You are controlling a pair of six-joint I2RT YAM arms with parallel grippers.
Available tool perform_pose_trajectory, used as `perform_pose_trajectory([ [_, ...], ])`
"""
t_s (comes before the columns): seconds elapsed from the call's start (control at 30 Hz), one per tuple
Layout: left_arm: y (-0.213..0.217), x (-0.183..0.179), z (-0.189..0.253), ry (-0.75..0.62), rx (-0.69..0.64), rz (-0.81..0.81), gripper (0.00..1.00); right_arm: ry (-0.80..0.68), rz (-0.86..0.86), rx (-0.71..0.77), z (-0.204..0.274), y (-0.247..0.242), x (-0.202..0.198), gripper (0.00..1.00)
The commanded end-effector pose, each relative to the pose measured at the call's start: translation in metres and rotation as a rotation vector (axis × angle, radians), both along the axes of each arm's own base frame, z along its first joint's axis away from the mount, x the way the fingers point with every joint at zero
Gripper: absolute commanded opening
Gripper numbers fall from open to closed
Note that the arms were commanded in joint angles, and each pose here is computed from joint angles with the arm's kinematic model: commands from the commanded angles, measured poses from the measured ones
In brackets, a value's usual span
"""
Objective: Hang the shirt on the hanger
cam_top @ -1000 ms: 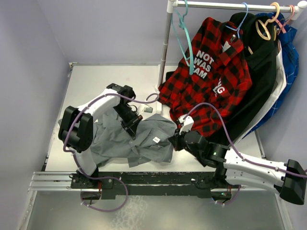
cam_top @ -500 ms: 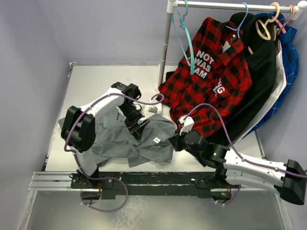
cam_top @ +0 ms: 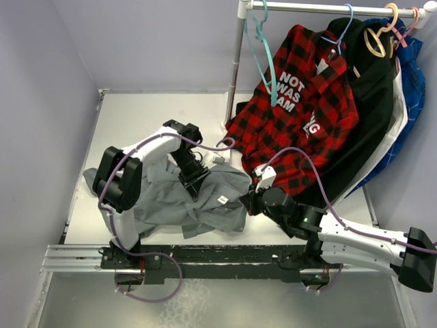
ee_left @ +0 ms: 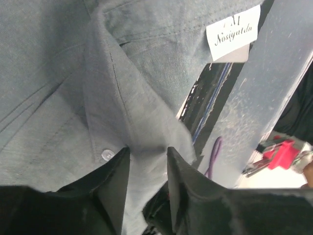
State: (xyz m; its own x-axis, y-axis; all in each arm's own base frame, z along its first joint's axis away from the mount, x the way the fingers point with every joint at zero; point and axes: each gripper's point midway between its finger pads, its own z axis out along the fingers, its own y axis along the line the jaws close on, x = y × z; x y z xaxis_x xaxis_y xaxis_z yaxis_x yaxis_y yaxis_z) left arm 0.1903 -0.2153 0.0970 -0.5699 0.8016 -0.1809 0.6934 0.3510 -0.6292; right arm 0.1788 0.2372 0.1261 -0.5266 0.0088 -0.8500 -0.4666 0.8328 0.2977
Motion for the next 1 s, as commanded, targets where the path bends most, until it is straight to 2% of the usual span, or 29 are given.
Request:
perform_pose_trajectory([
  [0.0,-0.005,-0.006,0.018,-0.01,-0.069,-0.008,0.25,-0.022,-0.004,0.056,0.014,0.008,0.004,0.0],
  [0.1,-0.008,-0.007,0.027,-0.014,-0.095,-0.004,0.0,-0.026,-0.006,0.055,0.014,0.01,0.005,0.0],
  [0.4,-0.021,-0.008,0.066,-0.038,-0.212,-0.005,0.0,-0.049,-0.058,0.049,0.024,0.012,0.017,0.0],
  [0.67,-0.009,0.0,0.045,-0.104,-0.114,0.021,0.0,-0.043,-0.136,0.021,0.021,-0.005,0.021,0.0],
  [0.7,-0.009,0.005,0.047,-0.127,-0.101,0.035,0.0,-0.048,-0.144,0.015,0.023,-0.008,0.021,0.05],
  [0.77,-0.01,0.014,0.056,-0.178,-0.096,0.056,0.0,-0.091,-0.157,0.016,0.036,-0.013,0.025,0.28],
  [0.83,-0.011,0.018,0.07,-0.215,-0.105,0.069,0.0,-0.123,-0.191,0.034,0.053,-0.022,0.028,0.63],
  [0.87,-0.011,0.019,0.076,-0.228,-0.108,0.076,0.0,-0.141,-0.199,0.044,0.064,-0.026,0.028,0.76],
  [0.9,-0.011,0.021,0.081,-0.242,-0.112,0.08,0.0,-0.164,-0.182,0.058,0.076,-0.028,0.026,0.95],
  [0.93,-0.011,0.021,0.086,-0.253,-0.115,0.085,0.0,-0.198,-0.132,0.075,0.092,-0.024,0.023,1.0],
  [0.97,-0.011,0.021,0.089,-0.262,-0.117,0.09,0.0,-0.241,-0.098,0.076,0.111,-0.024,0.021,1.0],
])
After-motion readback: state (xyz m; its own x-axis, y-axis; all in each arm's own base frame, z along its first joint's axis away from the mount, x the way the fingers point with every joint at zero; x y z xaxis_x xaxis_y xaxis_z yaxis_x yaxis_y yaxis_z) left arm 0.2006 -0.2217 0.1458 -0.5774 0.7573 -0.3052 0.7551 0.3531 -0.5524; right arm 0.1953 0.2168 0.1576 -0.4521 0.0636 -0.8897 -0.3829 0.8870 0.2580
